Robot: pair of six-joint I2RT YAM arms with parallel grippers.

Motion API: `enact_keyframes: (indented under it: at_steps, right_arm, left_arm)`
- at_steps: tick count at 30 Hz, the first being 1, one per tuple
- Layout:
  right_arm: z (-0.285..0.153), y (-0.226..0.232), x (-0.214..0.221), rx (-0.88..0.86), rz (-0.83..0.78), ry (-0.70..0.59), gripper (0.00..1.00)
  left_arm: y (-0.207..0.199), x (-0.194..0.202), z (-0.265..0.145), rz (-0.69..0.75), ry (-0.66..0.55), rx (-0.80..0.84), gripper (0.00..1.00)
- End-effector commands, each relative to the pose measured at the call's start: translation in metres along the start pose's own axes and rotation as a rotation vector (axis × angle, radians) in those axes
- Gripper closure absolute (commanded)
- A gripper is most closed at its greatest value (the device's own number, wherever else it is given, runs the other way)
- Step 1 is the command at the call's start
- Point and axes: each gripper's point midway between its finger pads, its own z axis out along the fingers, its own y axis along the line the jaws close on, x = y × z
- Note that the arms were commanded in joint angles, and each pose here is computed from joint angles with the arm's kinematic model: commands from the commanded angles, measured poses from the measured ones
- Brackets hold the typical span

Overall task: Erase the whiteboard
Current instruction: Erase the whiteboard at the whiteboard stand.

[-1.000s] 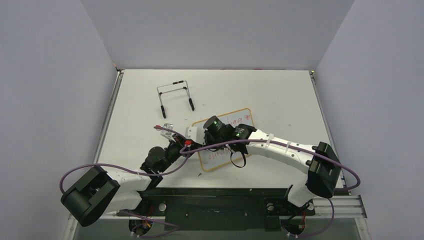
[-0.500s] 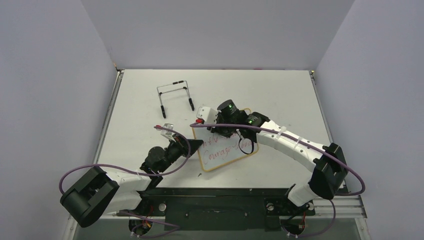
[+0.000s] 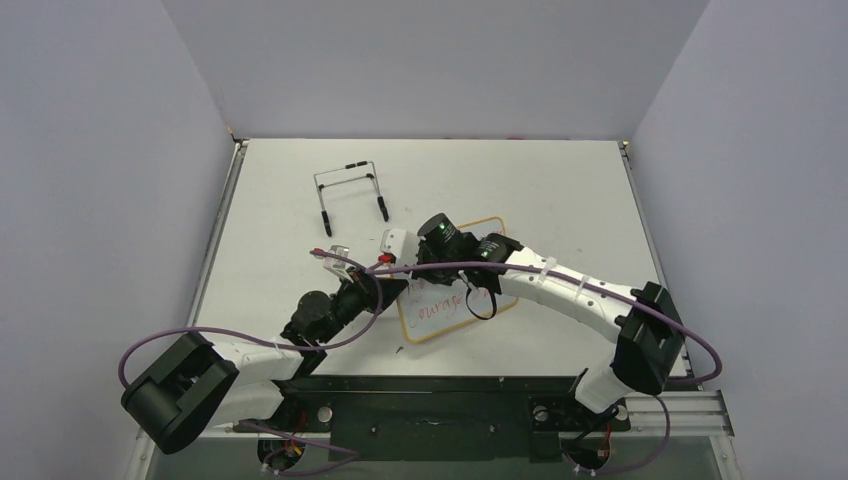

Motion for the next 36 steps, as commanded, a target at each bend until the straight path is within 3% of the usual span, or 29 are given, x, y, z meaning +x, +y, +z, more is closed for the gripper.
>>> enact_keyframes:
  at_steps: [1, 4, 9, 12, 20, 22, 26, 29, 36]
  right_arm:
    - [-0.007, -0.06, 0.0, 0.224, 0.141, 0.003, 1.0]
    - [-0.004, -0.057, 0.002, 0.211, 0.136, 0.006, 1.0]
    - [-0.005, 0.006, -0.007, -0.066, -0.026, -0.05, 1.0]
    - [-0.007, 0.026, -0.009, -0.145, -0.086, -0.052, 1.0]
    - [-0.007, -0.038, 0.002, 0.073, 0.126, -0.041, 1.0]
    - [-0.006, -0.032, 0.006, 0.049, 0.114, -0.038, 1.0]
    - [-0.006, 0.014, 0.001, -0.161, -0.023, -0.062, 1.0]
    - [-0.007, 0.025, -0.005, -0.18, -0.062, -0.062, 1.0]
    - [0.0, -0.029, -0.005, 0.073, 0.112, -0.048, 1.0]
  left_arm:
    - [-0.039, -0.021, 0.007, 0.031, -0.055, 0.14, 1.0]
    - [-0.038, -0.021, 0.005, 0.026, -0.057, 0.137, 1.0]
    - [-0.039, -0.022, 0.004, 0.024, -0.064, 0.141, 1.0]
    - [-0.039, -0.021, 0.004, 0.022, -0.064, 0.144, 1.0]
    - [-0.04, -0.024, 0.002, 0.017, -0.075, 0.145, 1.0]
    - [-0.04, -0.023, 0.003, 0.016, -0.072, 0.146, 1.0]
    - [-0.041, -0.023, 0.003, 0.001, -0.076, 0.157, 1.0]
    - [-0.043, -0.024, 0.003, -0.003, -0.081, 0.165, 1.0]
    - [-0.043, -0.025, 0.001, -0.001, -0.086, 0.164, 1.0]
